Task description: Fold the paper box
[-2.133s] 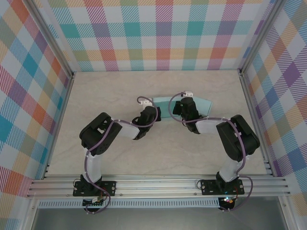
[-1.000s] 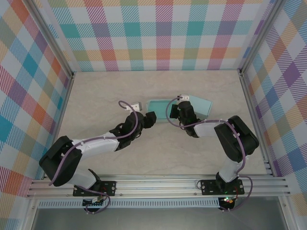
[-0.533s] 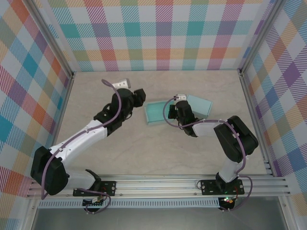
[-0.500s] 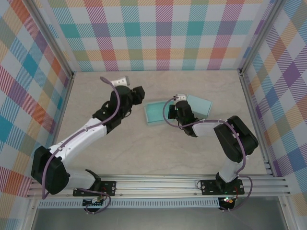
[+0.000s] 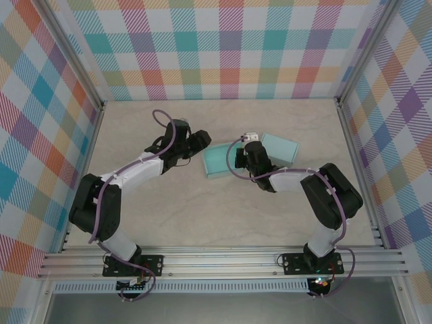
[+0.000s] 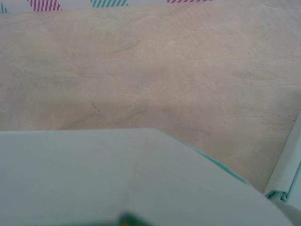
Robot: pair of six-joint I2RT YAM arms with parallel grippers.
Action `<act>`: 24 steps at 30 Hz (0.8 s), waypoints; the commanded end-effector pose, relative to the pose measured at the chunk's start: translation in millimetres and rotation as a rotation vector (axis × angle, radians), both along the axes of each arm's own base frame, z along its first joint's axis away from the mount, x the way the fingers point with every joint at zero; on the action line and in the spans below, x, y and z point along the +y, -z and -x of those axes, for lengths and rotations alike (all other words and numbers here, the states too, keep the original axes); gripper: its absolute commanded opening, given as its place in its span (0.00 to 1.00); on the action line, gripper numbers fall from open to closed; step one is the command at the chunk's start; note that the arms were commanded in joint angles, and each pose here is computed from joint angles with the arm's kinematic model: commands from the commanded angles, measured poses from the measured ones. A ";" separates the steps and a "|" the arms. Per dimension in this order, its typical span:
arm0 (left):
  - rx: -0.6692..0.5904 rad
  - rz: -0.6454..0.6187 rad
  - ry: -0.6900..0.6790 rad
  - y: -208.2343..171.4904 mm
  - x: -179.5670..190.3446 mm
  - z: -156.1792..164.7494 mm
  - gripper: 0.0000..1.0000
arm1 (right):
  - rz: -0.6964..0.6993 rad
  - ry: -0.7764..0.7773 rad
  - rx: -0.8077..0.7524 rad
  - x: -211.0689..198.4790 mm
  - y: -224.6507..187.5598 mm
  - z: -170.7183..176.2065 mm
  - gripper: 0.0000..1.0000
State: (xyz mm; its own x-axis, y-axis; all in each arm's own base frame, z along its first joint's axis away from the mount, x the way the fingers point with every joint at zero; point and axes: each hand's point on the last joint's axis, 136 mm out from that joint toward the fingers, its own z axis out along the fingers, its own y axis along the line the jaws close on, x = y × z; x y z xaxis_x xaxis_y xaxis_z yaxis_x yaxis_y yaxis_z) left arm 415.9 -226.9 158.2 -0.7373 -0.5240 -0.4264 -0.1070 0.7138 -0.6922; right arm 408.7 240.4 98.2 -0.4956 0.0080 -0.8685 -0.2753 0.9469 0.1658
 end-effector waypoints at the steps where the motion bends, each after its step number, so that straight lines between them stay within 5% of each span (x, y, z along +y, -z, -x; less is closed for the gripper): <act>1: 0.035 0.151 0.008 -2.5 -13.9 -2.5 0.65 | 0.071 -0.027 0.085 0.6 25.7 12.9 0.00; 24: 0.131 0.226 0.036 35.5 -24.6 10.1 0.64 | 0.073 -0.040 0.083 8.3 26.0 12.5 0.00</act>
State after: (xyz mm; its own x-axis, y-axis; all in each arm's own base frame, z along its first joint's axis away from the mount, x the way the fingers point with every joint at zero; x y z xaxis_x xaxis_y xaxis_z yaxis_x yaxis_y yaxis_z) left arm 406.5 -247.1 129.6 -0.7837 -0.5756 -0.2335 -0.1812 0.5714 -0.8004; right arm 408.8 241.2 99.1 -0.4915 -0.0129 -0.8708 -0.2721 0.9521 0.1395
